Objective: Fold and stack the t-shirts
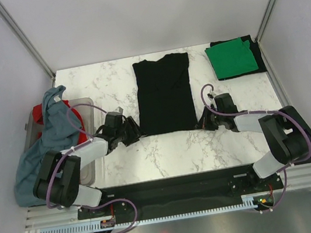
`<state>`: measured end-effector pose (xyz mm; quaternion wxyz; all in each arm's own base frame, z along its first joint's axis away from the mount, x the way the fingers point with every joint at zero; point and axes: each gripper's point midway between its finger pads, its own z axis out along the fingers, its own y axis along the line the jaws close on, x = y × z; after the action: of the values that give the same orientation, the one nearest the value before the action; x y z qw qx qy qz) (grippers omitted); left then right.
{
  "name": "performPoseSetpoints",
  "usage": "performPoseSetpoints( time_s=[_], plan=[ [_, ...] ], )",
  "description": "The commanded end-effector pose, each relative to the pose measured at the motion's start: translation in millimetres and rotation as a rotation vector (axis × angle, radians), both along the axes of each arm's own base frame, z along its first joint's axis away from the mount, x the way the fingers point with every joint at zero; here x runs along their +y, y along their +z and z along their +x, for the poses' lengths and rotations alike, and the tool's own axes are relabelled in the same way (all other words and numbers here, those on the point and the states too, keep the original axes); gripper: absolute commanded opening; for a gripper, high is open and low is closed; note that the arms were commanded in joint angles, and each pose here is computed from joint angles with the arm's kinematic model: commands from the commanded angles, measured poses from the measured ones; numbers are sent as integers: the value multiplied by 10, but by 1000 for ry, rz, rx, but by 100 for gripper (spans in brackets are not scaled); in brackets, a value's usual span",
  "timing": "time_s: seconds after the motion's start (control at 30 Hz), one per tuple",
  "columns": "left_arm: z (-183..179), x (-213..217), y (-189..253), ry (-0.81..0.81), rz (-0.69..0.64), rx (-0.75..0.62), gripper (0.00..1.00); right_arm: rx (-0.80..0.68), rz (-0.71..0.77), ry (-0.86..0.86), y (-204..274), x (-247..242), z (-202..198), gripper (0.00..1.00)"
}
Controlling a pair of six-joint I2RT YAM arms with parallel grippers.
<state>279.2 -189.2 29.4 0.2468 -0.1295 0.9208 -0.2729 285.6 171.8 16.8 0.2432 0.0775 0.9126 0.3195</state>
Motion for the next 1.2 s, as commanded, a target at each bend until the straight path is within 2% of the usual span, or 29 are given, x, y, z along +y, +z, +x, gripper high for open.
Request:
performPoseSetpoints(
  time_s=[0.0,0.27,0.4,0.43,0.47,0.7,1.0,1.17],
  plan=[
    [-11,22,-142,25,6,15,58,31,-6,31,-138,3,-110,0],
    [-10,21,-335,33,17,47,40,50,4,44,-197,26,-119,0],
    [25,29,-350,39,27,40,18,51,8,45,-195,26,-119,0],
    [45,24,-324,38,25,36,7,52,14,46,-181,30,-119,0],
    [30,8,-306,31,18,38,2,55,19,45,-166,25,-120,0],
    [-207,-4,215,-7,22,1,2,54,79,8,262,19,-339,0],
    [-1011,-124,1021,-122,-126,-38,2,-23,160,-58,1143,-37,-858,0],
    [-1244,-179,1461,-113,-154,-86,2,-37,192,-67,1539,46,-1127,0]
  ],
)
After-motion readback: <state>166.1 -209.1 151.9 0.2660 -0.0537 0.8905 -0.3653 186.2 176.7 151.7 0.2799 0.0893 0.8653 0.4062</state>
